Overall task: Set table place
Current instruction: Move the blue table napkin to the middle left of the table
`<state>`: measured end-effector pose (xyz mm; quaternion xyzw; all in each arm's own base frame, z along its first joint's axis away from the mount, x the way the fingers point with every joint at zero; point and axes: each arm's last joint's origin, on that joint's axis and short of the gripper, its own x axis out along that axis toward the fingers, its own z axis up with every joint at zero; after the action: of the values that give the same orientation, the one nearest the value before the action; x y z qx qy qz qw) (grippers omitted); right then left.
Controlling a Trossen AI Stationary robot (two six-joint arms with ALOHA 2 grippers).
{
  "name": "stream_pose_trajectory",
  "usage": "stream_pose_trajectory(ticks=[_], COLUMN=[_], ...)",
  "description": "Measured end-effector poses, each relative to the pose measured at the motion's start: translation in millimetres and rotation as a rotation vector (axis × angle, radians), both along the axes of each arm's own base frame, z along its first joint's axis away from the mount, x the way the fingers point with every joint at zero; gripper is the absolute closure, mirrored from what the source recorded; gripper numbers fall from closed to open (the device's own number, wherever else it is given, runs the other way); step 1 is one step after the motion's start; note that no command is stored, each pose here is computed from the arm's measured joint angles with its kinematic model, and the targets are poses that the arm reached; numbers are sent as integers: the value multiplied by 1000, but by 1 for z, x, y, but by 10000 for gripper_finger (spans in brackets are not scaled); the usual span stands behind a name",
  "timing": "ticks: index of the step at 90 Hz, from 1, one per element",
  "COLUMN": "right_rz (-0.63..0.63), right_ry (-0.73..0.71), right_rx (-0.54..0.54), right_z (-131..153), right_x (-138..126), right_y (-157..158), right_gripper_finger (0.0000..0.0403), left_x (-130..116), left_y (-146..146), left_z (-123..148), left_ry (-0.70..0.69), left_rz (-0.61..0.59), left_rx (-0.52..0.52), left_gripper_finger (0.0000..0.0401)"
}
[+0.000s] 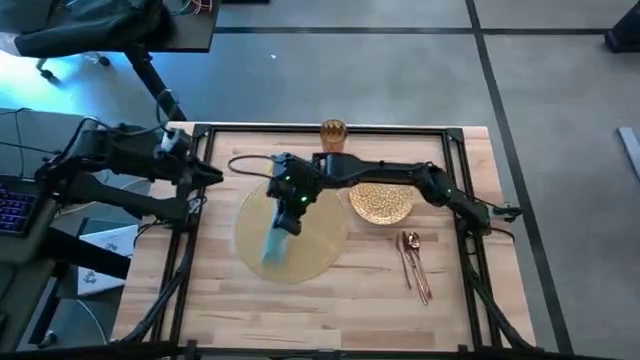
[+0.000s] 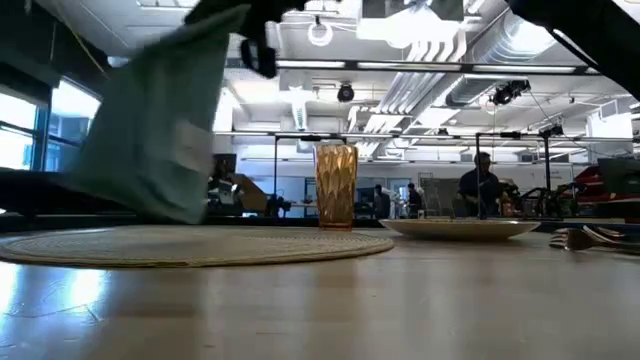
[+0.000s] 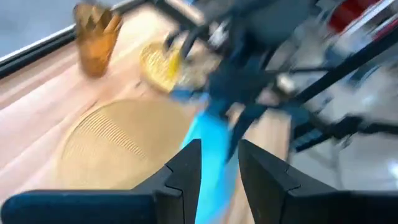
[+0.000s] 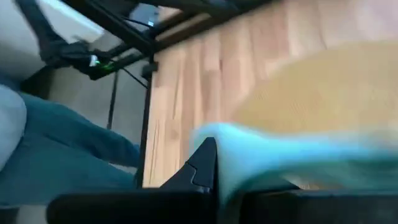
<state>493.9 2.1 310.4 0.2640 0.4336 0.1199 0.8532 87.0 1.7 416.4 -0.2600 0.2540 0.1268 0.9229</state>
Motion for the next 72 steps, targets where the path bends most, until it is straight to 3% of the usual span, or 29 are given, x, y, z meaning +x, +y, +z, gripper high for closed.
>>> stream_pose_trajectory(ticks=[16,24,34,52,72], right_rz=[-291,-514,-681,-795,-792], right_ry=[144,177,142,32,26], right_rx=[-177,-230,-258,-259,-252], right_z=[20,44,71,110,113], right_x=[-27,-49,-71,-100,-103], right_y=[1,-4,-7,-10,-10], right_gripper_finger=[403,403,403,403,403], left_x=[21,38,62,94,112], left_y=[-1,-1,-2,-3,-3], left_z=[-30,-63,-116,-215,-283], left_ry=[142,256,351,365,362], left_rz=[-40,-58,-67,-37,-1], left_rx=[44,47,31,1,-25], left_gripper_finger=[311,311,315,337,381])
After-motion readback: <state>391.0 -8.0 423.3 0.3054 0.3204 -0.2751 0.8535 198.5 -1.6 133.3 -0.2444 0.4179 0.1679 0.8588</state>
